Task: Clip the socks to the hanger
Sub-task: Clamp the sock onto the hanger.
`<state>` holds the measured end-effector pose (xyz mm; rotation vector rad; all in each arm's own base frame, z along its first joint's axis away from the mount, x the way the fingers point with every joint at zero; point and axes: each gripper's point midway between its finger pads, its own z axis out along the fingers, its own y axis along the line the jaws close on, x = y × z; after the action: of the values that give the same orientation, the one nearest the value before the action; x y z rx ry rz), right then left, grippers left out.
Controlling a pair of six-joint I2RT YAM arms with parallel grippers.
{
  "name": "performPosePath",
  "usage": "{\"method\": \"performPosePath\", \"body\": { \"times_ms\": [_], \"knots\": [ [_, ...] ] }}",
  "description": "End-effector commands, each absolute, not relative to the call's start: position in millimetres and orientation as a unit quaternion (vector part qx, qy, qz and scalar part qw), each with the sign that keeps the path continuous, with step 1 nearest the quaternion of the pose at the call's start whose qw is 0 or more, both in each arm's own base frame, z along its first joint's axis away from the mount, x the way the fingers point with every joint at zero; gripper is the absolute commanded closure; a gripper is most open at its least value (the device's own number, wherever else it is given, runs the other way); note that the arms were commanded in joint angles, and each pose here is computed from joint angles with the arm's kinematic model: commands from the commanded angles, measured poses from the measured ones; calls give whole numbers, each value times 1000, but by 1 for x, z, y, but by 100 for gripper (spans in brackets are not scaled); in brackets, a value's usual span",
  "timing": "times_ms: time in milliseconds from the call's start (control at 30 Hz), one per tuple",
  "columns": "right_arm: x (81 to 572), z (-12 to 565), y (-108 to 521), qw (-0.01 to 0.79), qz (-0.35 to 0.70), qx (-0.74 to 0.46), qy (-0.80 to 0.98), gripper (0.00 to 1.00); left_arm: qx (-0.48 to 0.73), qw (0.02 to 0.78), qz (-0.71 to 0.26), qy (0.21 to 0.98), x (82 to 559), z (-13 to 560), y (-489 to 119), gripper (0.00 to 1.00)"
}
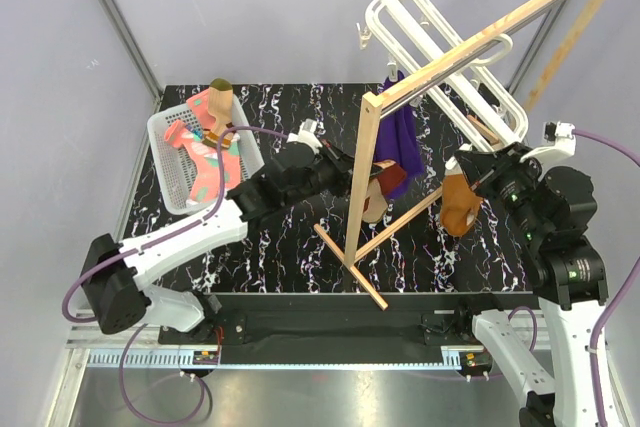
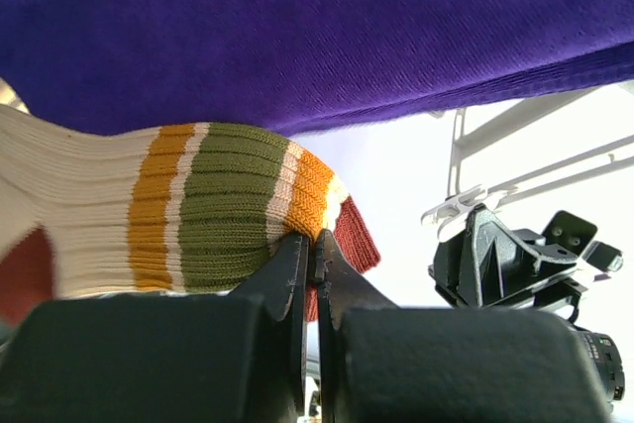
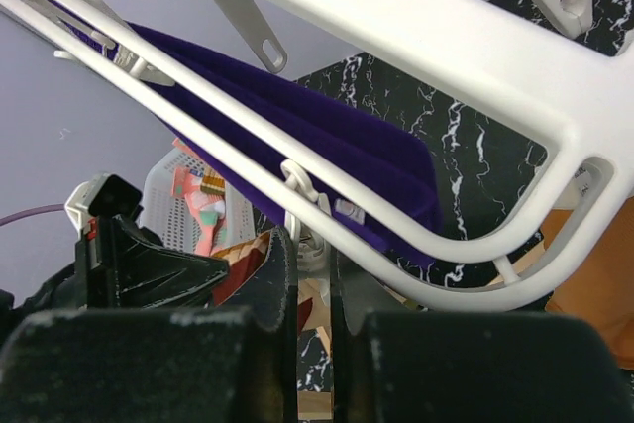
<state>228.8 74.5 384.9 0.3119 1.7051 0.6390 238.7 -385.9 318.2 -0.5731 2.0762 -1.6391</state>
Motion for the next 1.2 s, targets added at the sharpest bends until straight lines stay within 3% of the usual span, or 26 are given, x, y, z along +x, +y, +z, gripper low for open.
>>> {"method": "performPosePath", "body": {
  "times_ms": [0, 700, 1167],
  "knots": [
    [231, 373, 90, 570, 306, 126, 752, 100, -212, 244, -656, 682, 246, 377, -398, 100],
    [232, 372, 93, 566, 306, 112, 757, 100, -194, 213, -702, 652, 245, 397, -451, 100],
    [232, 378, 90, 574, 302, 113, 753, 100, -183, 223, -669, 685, 243, 382, -454, 100]
  ]
}}
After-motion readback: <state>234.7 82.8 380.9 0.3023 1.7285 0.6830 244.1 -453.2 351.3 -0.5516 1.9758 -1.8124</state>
